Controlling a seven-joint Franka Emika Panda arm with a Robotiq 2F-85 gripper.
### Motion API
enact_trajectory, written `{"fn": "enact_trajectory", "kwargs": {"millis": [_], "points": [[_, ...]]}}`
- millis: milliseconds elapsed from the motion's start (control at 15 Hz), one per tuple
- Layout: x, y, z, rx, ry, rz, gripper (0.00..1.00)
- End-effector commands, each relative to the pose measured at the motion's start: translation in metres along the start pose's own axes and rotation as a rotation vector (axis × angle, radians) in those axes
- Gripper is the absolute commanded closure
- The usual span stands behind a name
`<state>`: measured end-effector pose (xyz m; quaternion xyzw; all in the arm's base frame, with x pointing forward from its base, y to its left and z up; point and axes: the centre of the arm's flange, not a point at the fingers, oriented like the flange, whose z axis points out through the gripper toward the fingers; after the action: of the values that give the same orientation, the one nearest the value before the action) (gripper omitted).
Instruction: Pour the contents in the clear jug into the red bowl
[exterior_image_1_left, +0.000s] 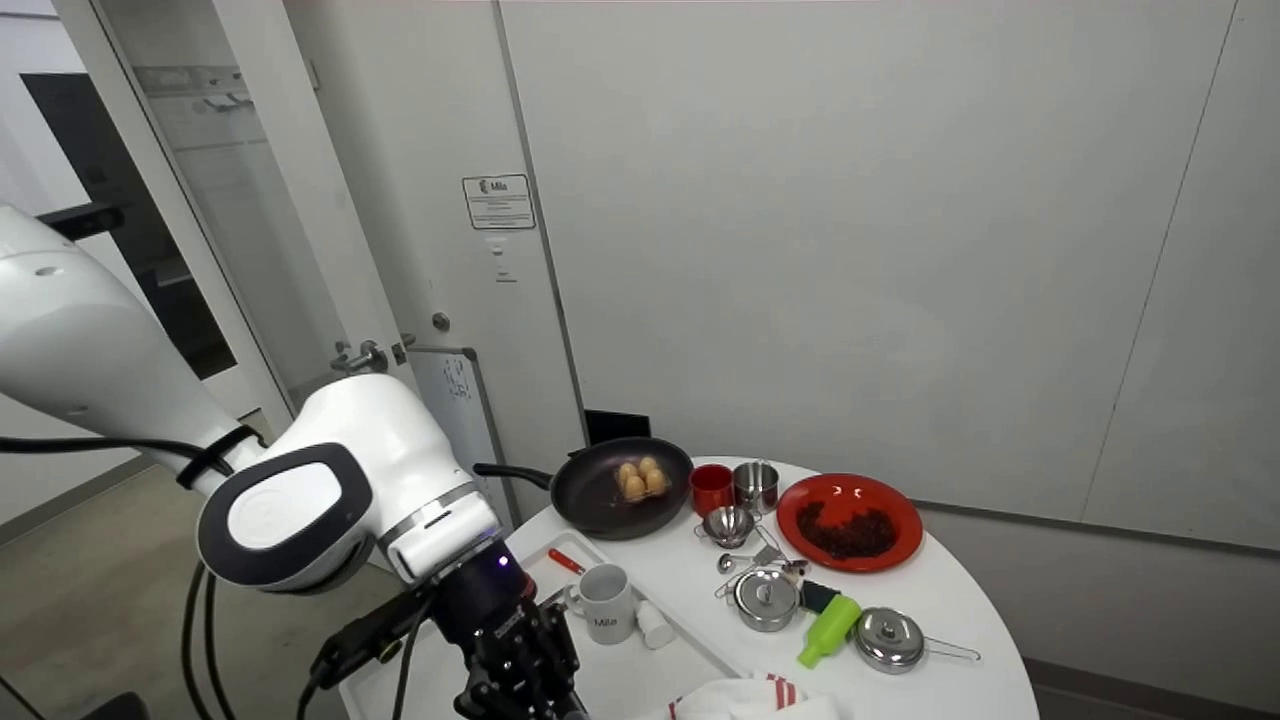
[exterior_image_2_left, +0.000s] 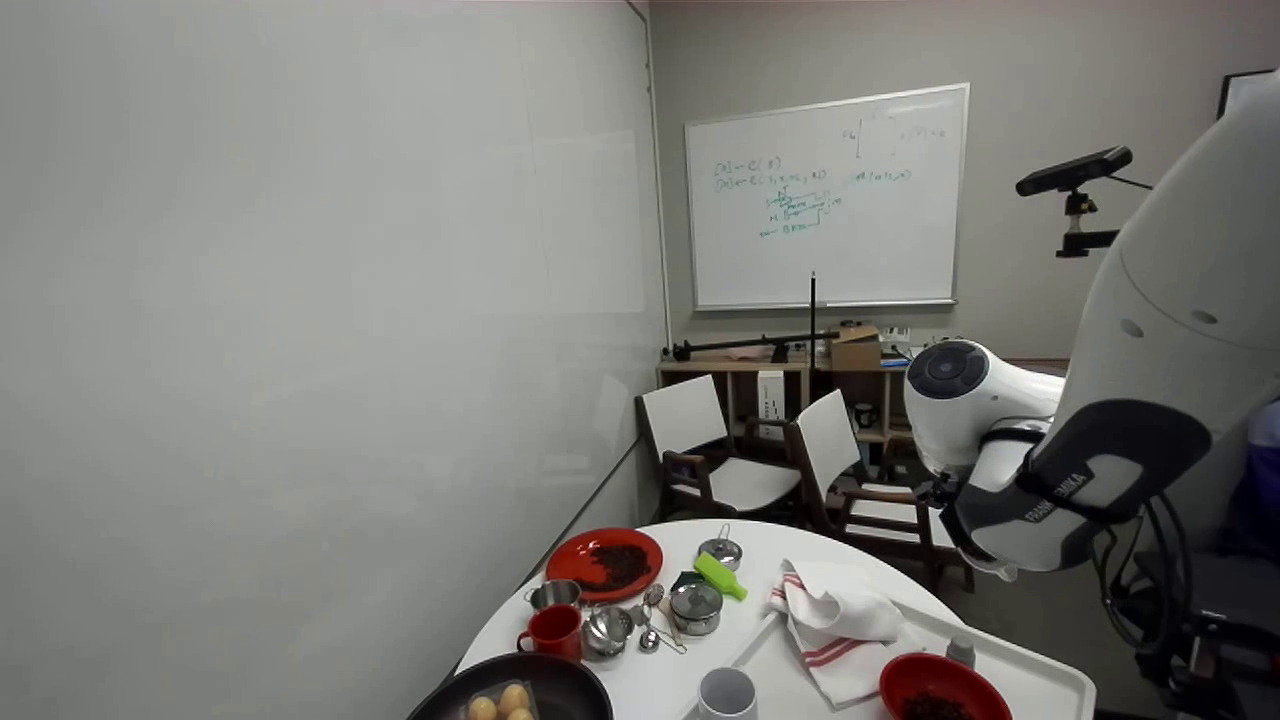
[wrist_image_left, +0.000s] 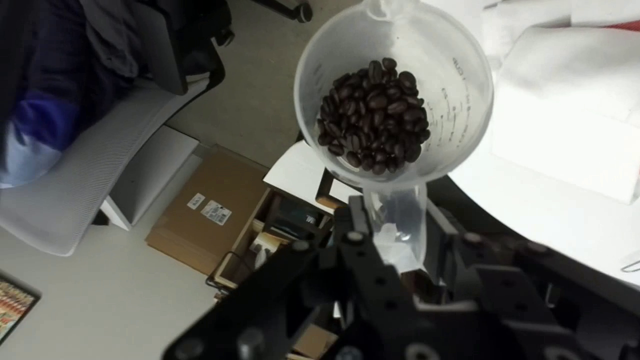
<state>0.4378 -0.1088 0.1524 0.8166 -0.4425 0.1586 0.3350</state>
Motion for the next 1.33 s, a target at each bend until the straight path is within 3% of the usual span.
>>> {"fn": "enact_trajectory", "kwargs": {"millis": [0,67,133,200,267,333,1000,1267], "points": [[-0.006,-0.008,-0.005,-0.121,0.076,0.041,0.92],[-0.008,-0.009,-0.004,-0.127,0.075,0.033,0.93],[-0.007,-0.002,0.002,-0.074,0.039,0.025,0.92],[-0.010,-0.003,0.002,-0.081,0.047,0.023,0.73],[-0.011,-0.004,0.002,-0.081,0.046,0.019,0.73],[-0.011,-0.003,0.003,-0.082,0.046,0.019,0.93],[0.001,-0.007,-0.008,0.098,-0.136,-0.042,0.92],[0.002,-0.008,-0.006,0.127,-0.208,-0.057,0.92]]}}
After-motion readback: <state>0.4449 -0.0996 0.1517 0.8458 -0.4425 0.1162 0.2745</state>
